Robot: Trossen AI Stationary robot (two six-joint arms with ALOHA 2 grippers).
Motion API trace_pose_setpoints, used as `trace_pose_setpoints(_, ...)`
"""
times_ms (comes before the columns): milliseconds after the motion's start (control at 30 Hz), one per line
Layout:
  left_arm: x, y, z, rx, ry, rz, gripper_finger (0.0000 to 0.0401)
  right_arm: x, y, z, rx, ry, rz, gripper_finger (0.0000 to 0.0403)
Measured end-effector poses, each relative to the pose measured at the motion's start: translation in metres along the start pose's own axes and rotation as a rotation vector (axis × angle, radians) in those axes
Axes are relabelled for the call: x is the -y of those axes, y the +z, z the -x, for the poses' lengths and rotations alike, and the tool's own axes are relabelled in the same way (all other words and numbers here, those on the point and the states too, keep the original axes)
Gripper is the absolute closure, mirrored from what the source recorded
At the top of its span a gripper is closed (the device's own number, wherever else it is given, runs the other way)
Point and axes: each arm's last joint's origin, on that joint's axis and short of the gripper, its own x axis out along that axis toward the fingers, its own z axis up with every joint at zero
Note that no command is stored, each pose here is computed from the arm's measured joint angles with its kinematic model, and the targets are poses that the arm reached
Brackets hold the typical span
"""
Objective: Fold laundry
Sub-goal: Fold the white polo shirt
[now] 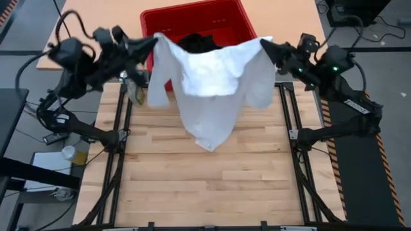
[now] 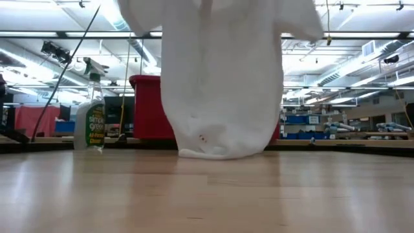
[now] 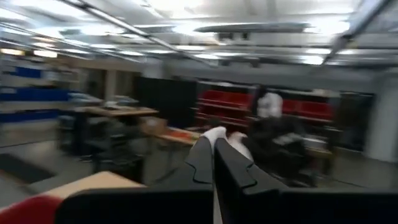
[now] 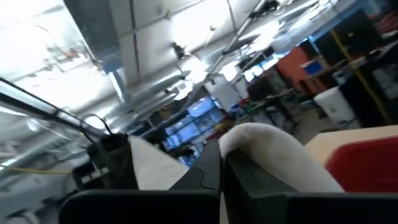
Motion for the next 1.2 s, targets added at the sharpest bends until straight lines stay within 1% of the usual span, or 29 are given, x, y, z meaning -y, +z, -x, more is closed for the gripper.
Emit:
trace_pose_setpoints(33,-0.007,0.000,-0.004,0.004,0.036,-0.014,0.0401,0.005,0.002,-0.003,0.008,-0.014,0.011,0.0397)
trace_pose_setpoints(100,-0.021,0.002,-0.014,0.023,0.064,-0.026,0.0401,0.018,0.006,-0.009,0.038,-0.040,0.052,0.0397)
trace_pose_setpoints(167,-0.036,0.003,-0.024,0.042,0.075,-0.016,0.0401,0.026,0.014,-0.015,0.090,-0.012,0.113,0.0397)
trace_pose_setpoints(200,-0.043,0.005,-0.029,0.060,0.064,-0.009,0.0401,0.028,0.020,-0.017,0.127,0.024,0.141,0.0397)
trace_pose_setpoints(233,-0.048,0.008,-0.034,0.088,0.040,-0.010,0.0401,0.029,0.025,-0.018,0.169,0.077,0.167,0.0398)
trace_pose_setpoints(333,-0.056,0.023,-0.043,0.230,-0.100,-0.034,0.0401,0.025,0.043,-0.017,0.328,0.250,0.228,0.0398)
trace_pose_setpoints(400,-0.055,0.036,-0.043,0.315,-0.203,-0.023,0.0401,0.021,0.052,-0.013,0.426,0.325,0.256,0.0398)
trace_pose_setpoints(433,-0.054,0.041,-0.043,0.333,-0.248,-0.016,0.0401,0.020,0.055,-0.010,0.448,0.343,0.249,0.0398)
trace_pose_setpoints(500,-0.050,0.047,-0.042,0.328,-0.348,-0.023,0.0401,0.016,0.058,-0.004,0.421,0.393,0.220,0.0398)
trace_pose_setpoints(567,-0.042,0.047,-0.040,0.294,-0.465,-0.029,0.0401,0.011,0.057,0.003,0.307,0.460,0.191,0.0398)
trace_pose_setpoints(667,-0.022,0.040,-0.038,0.221,-0.660,0.005,0.0401,0.001,0.048,0.013,0.068,0.562,0.116,0.0398)
trace_pose_setpoints(733,-0.005,0.030,-0.037,0.124,-0.754,0.050,0.0401,-0.006,0.039,0.024,-0.087,0.578,0.055,0.0398)
trace_pose_setpoints(800,0.013,0.015,-0.035,-0.012,-0.823,0.084,0.0401,-0.009,0.029,0.037,-0.248,0.542,-0.010,0.0398)
trace_pose_setpoints(833,0.021,0.006,-0.033,-0.092,-0.855,0.096,0.0401,-0.008,0.024,0.045,-0.329,0.507,-0.040,0.0398)
trace_pose_setpoints(900,0.038,-0.016,-0.032,-0.265,-0.875,0.101,0.0401,-0.005,0.011,0.057,-0.490,0.416,-0.093,0.0398)
trace_pose_setpoints(1000,0.064,-0.054,-0.033,-0.496,-0.881,0.089,0.0401,-0.002,-0.008,0.071,-0.676,0.301,-0.158,0.0397)
trace_pose_setpoints(1067,0.080,-0.080,-0.037,-0.606,-0.891,0.073,0.0401,-0.003,-0.017,0.075,-0.766,0.253,-0.194,0.0394)
trace_pose_setpoints(1133,0.092,-0.101,-0.038,-0.680,-0.914,0.076,0.0401,-0.004,-0.028,0.077,-0.852,0.214,-0.224,0.0393)
trace_pose_setpoints(1200,0.100,-0.120,-0.038,-0.745,-0.928,0.080,0.0401,-0.006,-0.038,0.077,-0.938,0.201,-0.247,0.0392)
